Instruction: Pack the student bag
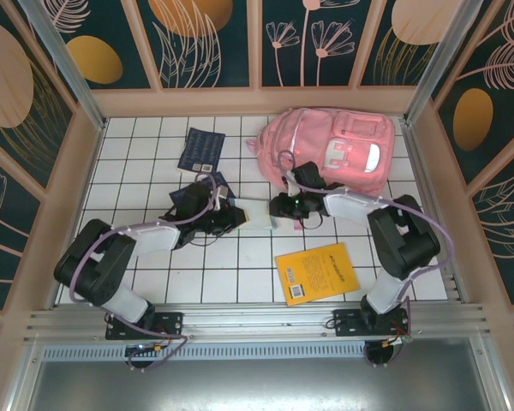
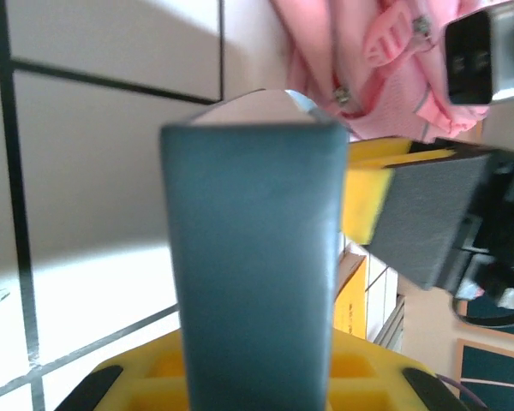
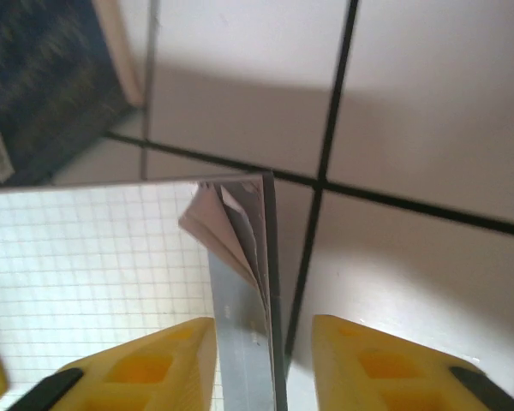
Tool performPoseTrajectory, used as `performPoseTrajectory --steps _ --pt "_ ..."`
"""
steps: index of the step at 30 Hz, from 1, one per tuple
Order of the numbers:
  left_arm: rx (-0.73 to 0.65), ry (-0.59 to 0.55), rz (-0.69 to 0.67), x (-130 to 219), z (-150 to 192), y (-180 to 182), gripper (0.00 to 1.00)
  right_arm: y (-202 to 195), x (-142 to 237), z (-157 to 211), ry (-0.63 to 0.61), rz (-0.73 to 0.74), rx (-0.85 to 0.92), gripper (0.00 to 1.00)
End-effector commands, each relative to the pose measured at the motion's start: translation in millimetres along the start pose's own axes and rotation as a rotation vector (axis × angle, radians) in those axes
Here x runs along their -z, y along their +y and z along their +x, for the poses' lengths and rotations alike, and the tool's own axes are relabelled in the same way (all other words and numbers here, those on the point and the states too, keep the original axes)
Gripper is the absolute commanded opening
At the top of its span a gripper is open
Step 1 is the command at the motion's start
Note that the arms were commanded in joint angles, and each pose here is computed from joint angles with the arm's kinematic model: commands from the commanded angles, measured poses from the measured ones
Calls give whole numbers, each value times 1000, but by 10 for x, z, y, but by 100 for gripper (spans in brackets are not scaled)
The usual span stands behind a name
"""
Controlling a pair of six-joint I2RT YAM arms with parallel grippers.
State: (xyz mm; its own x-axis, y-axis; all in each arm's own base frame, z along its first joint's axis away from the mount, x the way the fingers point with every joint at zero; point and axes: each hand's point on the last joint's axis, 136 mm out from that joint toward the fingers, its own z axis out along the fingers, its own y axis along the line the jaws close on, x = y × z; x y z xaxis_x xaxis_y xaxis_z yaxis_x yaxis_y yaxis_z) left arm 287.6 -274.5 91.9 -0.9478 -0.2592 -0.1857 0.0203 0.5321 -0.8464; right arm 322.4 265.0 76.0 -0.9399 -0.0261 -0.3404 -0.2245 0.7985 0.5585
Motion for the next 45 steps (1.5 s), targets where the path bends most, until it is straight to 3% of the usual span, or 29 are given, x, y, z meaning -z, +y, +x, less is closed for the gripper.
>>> performPoseTrajectory --steps 1,7,11,17,22,29,33,40,45 --pt "-132 -74 2 184 -243 -373 0 325 645 -658 -216 45 82 42" --pt "-242 -159 -15 544 -417 -730 0 -34 1433 -1452 -519 188 -96 60" --pt "-355 -264 -23 874 -540 -994 0 -352 1609 -1786 -624 275 -245 54" --pt "-478 -308 -19 1107 -566 -1208 0 -420 1275 -2167 -555 211 -282 52" --pt "-483 -277 -31 1019 -511 -1069 0 -467 846 -2365 -462 168 -292 51" --pt "-503 -320 -57 1111 -558 -1067 0 -566 417 -2502 -386 83 -328 47" --pt "-490 -320 -60 1098 -567 -1044 0 -537 273 -2551 -344 45 -316 42" --pt "-472 -305 -51 1044 -571 -1019 0 -608 282 -2580 -361 102 -280 32" --pt "-456 -299 -48 1015 -582 -990 0 -674 145 -2539 -326 107 -282 31"
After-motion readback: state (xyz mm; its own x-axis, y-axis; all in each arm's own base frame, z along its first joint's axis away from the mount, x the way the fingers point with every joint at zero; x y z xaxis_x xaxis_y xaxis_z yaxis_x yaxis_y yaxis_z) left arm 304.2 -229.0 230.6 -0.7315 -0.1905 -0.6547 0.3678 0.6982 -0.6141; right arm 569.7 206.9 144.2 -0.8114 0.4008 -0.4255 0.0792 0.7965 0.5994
